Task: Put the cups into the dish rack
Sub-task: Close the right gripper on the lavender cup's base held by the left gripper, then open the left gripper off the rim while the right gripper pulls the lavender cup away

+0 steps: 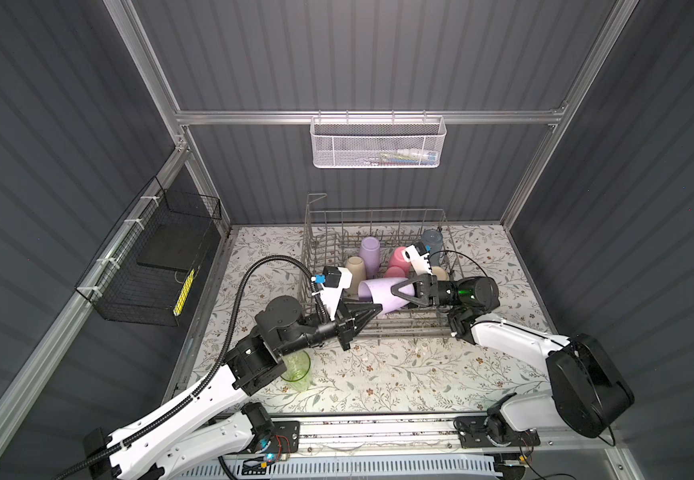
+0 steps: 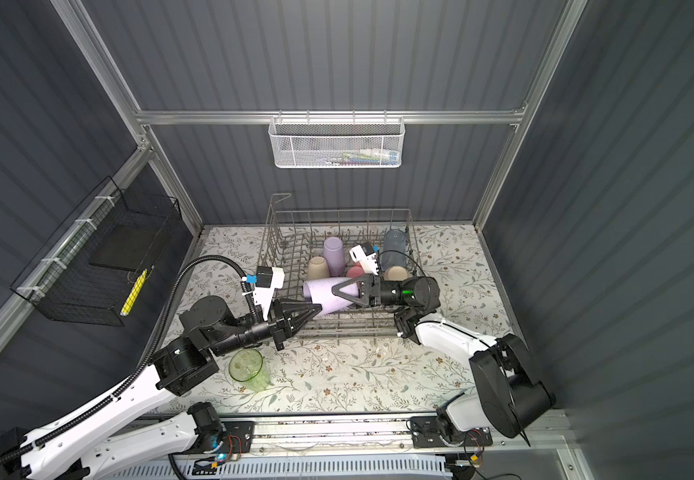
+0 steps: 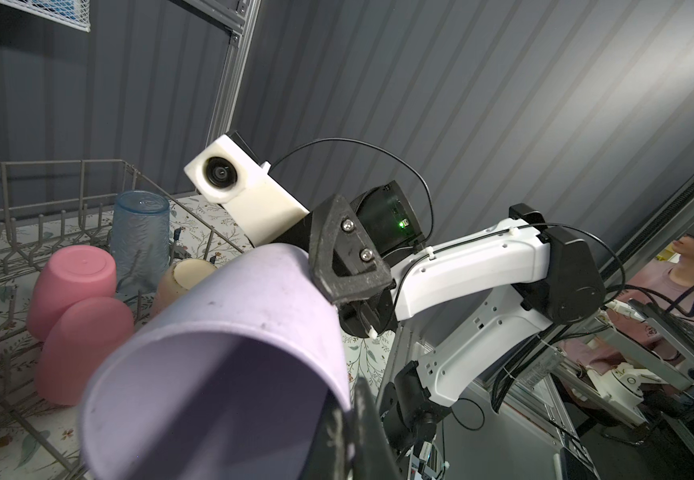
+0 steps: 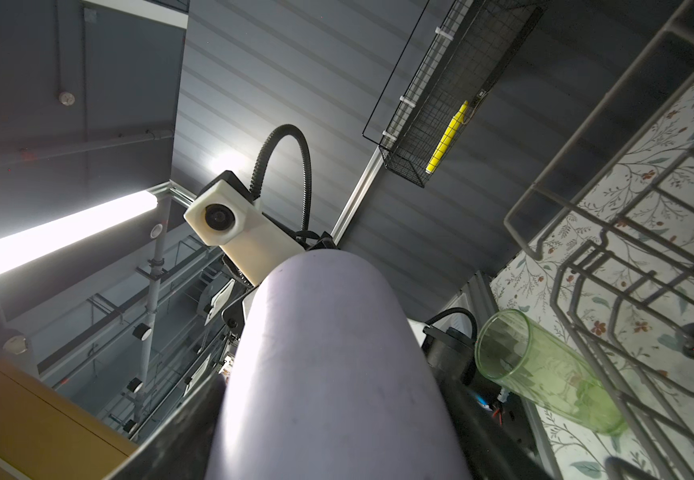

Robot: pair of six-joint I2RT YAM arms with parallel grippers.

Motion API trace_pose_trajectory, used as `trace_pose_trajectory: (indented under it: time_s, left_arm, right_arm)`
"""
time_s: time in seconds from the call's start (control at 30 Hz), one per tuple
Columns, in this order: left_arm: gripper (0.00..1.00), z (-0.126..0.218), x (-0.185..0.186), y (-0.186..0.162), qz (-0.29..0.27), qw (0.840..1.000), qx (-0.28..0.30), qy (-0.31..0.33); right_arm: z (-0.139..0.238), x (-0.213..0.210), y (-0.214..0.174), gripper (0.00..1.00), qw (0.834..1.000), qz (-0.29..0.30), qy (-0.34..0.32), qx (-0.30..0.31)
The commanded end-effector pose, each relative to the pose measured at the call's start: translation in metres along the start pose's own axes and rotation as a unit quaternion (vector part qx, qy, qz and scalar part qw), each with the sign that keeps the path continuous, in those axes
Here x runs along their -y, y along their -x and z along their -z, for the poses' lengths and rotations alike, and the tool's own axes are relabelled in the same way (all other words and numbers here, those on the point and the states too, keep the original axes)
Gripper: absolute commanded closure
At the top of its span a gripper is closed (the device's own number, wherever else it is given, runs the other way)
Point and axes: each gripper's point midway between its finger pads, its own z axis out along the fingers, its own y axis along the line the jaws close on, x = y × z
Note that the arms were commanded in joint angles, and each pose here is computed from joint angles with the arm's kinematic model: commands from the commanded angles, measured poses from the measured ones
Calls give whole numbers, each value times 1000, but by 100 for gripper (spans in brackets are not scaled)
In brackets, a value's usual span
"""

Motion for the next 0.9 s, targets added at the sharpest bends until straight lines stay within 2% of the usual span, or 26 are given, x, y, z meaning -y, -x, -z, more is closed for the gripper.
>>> trace_pose_trajectory:
  time_s: [0.0, 0.1, 0.23, 0.43, 0.57, 0.77, 0.87]
  left_arm:
    - [100, -6, -15, -14, 10, 1000, -21, 18]
    - [100, -6, -16, -12, 12, 1000, -21, 17]
    - [98, -8, -18, -10, 16, 999, -23, 18]
    - [77, -7, -22, -6, 22, 999, -18, 22]
    - [68, -7, -25, -4, 25, 999, -15, 26]
    - [48, -9, -27, -2, 28, 999, -11, 26]
    - [42, -9, -29, 0, 28, 999, -10, 28]
  right_arm:
    - [-5, -17, -8, 34, 999, 37, 20, -22]
    - [-4, -16, -9, 49, 999, 37, 19, -18]
    - [-2, -14, -7, 57, 999, 38, 17, -7]
    - [13, -2, 5, 71, 999, 30, 0, 32]
    - [23, 4, 9, 71, 998, 26, -11, 48]
    - [44, 19, 20, 72, 996, 11, -36, 80]
    - [54, 24, 25, 71, 995, 6, -46, 92]
